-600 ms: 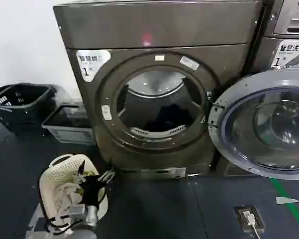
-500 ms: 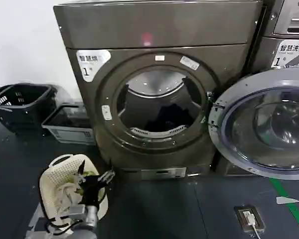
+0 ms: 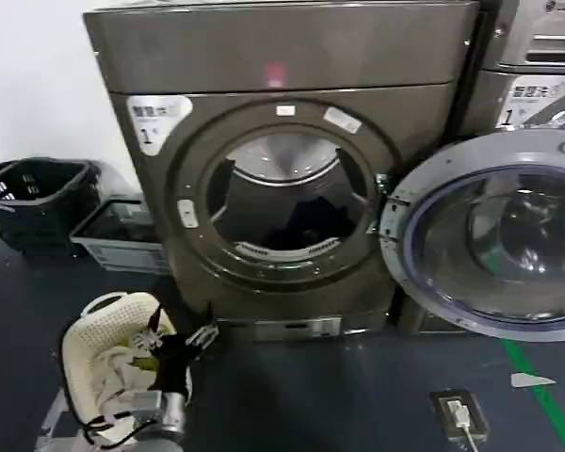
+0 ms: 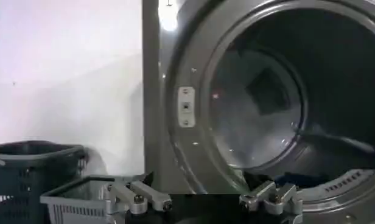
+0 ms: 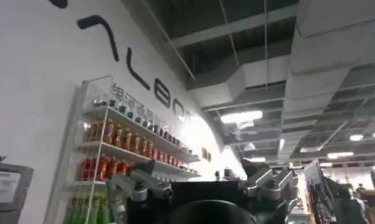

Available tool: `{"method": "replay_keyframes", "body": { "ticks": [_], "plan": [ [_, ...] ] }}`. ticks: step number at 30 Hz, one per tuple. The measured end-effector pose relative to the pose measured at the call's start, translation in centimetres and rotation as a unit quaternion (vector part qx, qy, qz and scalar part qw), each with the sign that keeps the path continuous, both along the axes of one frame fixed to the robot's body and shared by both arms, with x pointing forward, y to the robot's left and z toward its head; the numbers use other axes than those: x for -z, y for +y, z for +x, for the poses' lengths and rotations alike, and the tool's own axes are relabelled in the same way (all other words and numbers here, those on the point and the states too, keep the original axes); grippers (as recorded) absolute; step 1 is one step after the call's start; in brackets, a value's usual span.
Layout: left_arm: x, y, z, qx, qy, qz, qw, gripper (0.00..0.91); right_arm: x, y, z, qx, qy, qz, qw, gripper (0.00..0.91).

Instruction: Grasp the clothes from the dryer.

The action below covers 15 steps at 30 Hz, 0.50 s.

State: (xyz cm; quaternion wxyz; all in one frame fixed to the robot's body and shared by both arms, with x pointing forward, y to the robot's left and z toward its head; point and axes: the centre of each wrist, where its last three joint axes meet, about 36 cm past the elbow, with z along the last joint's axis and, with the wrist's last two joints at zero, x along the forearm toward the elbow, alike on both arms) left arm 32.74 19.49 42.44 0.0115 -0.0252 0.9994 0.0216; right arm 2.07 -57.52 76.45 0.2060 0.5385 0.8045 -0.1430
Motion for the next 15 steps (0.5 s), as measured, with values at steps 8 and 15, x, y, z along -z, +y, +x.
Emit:
{"method": "replay_keyframes", "body": {
  "ticks": [8, 15],
  "plan": [
    [-0.12, -0.04, 0.08, -0.001, -0.003, 0.0, 1.0, 0.907, 0.16, -0.07, -0.07, -0.001, -0.003, 0.001, 1.0, 0.907],
    [0.14, -0.04, 0.14, -0.002, 0.0, 0.003, 1.0, 0.907, 0.33, -0.09, -0.06, -0.003, -0.003, 0.002, 1.0, 0.907]
  ]
}}
